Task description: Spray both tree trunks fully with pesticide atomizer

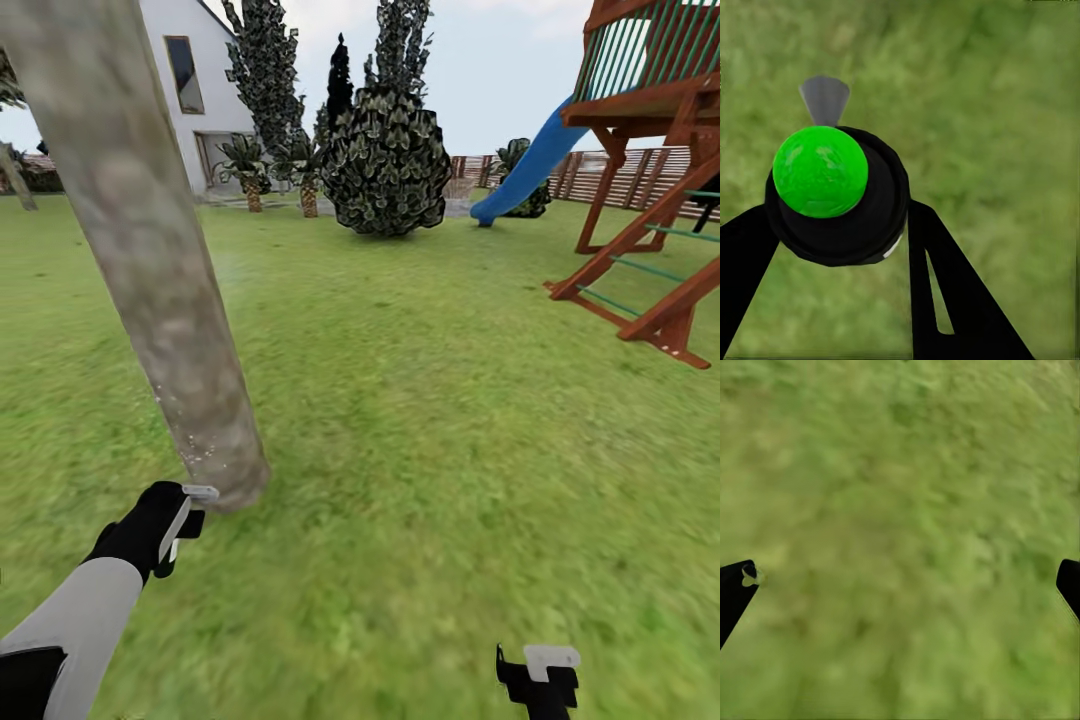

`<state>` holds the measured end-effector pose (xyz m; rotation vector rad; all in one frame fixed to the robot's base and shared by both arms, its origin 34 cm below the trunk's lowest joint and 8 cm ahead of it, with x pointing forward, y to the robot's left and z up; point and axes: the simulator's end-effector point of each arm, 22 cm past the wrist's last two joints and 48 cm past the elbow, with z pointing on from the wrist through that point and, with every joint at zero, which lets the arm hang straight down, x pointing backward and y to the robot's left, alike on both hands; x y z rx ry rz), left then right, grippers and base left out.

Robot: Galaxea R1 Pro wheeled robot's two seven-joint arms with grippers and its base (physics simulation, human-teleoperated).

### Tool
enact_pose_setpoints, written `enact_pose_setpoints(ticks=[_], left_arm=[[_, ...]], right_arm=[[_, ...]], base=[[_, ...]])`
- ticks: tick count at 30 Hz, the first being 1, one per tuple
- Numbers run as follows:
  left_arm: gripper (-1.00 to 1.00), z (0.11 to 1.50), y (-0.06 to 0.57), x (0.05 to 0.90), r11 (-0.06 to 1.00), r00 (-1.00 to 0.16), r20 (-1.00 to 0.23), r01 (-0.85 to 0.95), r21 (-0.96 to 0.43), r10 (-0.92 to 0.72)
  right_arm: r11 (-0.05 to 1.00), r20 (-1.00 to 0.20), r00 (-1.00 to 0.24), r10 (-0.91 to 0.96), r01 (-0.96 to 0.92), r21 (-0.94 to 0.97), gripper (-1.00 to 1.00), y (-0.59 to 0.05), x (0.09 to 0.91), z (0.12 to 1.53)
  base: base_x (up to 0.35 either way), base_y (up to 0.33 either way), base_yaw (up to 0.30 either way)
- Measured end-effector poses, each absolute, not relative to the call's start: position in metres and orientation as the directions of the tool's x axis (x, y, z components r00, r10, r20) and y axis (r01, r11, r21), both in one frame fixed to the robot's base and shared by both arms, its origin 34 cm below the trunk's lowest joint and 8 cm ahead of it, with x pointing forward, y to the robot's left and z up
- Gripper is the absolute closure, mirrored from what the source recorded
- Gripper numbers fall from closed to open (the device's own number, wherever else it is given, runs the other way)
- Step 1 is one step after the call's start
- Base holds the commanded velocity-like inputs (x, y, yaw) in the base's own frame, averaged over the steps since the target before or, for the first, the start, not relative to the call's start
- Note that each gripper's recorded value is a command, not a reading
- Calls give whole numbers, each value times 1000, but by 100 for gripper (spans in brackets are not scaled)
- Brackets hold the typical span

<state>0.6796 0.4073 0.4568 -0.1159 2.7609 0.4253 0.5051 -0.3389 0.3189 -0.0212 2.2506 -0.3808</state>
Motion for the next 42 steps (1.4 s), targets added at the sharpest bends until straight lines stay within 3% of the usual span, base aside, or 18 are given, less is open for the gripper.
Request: enact_pose_setpoints(ticks=[15, 42], left_arm=[[100, 457, 408, 680, 952, -937, -348, -133, 277, -29], [100, 458, 408, 680, 952, -936, -350, -133, 276, -29]], right_arm=[[954, -744, -653, -142, 111, -279, -100, -339, 505, 319], [954, -744, -653, -142, 110, -278, -100, -338, 505, 319]], base=[[119, -277, 21], [120, -277, 265]])
